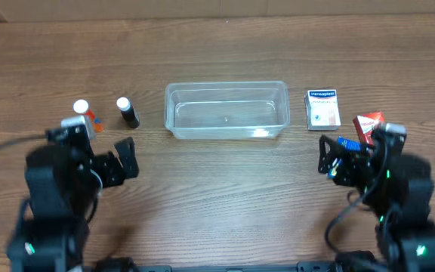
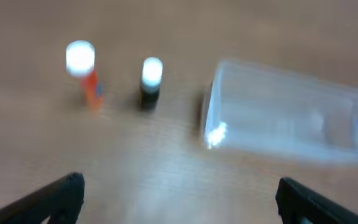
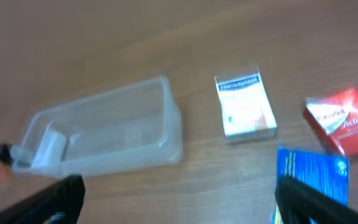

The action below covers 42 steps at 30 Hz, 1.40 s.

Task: Pack container
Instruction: 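Reach the left gripper to the dark bottle and grasp it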

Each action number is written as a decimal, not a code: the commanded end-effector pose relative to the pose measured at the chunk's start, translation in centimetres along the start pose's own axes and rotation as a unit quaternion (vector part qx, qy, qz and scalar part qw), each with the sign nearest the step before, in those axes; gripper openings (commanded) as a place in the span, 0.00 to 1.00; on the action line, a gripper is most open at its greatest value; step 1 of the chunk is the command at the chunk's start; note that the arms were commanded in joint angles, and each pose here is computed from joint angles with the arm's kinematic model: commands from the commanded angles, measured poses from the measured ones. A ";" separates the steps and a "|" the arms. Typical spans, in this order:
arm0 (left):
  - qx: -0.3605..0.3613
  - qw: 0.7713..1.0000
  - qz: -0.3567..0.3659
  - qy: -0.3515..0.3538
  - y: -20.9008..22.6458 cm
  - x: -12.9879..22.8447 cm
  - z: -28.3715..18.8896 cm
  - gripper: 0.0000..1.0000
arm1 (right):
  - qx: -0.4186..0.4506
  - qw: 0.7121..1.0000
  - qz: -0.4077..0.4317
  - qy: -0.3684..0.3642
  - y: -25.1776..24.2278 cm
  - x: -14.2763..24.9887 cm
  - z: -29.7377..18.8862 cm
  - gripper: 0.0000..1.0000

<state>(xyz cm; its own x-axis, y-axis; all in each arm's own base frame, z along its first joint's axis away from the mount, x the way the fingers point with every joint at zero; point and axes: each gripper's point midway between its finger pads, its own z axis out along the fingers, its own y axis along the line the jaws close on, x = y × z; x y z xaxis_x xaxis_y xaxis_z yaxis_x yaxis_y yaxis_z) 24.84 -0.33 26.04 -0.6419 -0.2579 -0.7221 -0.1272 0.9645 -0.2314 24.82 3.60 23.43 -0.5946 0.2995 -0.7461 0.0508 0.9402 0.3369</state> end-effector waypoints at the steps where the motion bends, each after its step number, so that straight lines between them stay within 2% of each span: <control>1: -0.011 0.995 0.033 0.097 -0.5 -0.9 -0.7 1.00 | 0.023 0.997 -0.007 0.078 0.7 -1.5 0.0 1.00; 4: -0.029 0.976 0.033 0.215 -0.3 0.3 -1.4 1.00 | 0.064 0.977 -0.014 0.204 0.1 -0.3 -0.1 1.00; 8: -0.038 0.965 0.032 0.258 -0.3 -0.4 -0.9 1.00 | 0.104 0.959 -0.012 0.263 -1.0 0.5 0.5 1.00; 15: -0.055 0.957 0.002 0.286 -0.3 -3.1 3.6 1.00 | 0.105 0.959 -0.012 0.264 -1.0 0.4 1.1 1.00; 23: -0.069 0.934 -0.010 0.351 0.8 -1.7 12.7 1.00 | 0.104 0.959 -0.012 0.263 -1.0 0.4 1.1 1.00; 31: -0.078 0.932 -0.022 0.353 1.2 -0.8 19.0 1.00 | 0.104 0.959 -0.012 0.263 -1.0 0.4 1.1 1.00; 39: -0.096 0.935 -0.032 0.339 2.1 -0.4 23.1 0.99 | 0.104 0.959 -0.011 0.264 -1.0 0.4 1.1 1.00; 42: -0.103 0.939 -0.028 0.328 2.5 -0.7 24.1 0.91 | 0.104 0.959 -0.011 0.264 -1.0 0.4 1.1 1.00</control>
<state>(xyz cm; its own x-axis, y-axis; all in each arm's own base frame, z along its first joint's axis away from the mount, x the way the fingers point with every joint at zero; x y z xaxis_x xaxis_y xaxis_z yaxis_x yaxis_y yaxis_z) 42.06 0.68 10.71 -0.9544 -0.2751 -0.1164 -0.2642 0.9592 -0.1009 24.89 3.19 20.94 -0.9325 0.2065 -0.2963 0.1639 0.9730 0.1623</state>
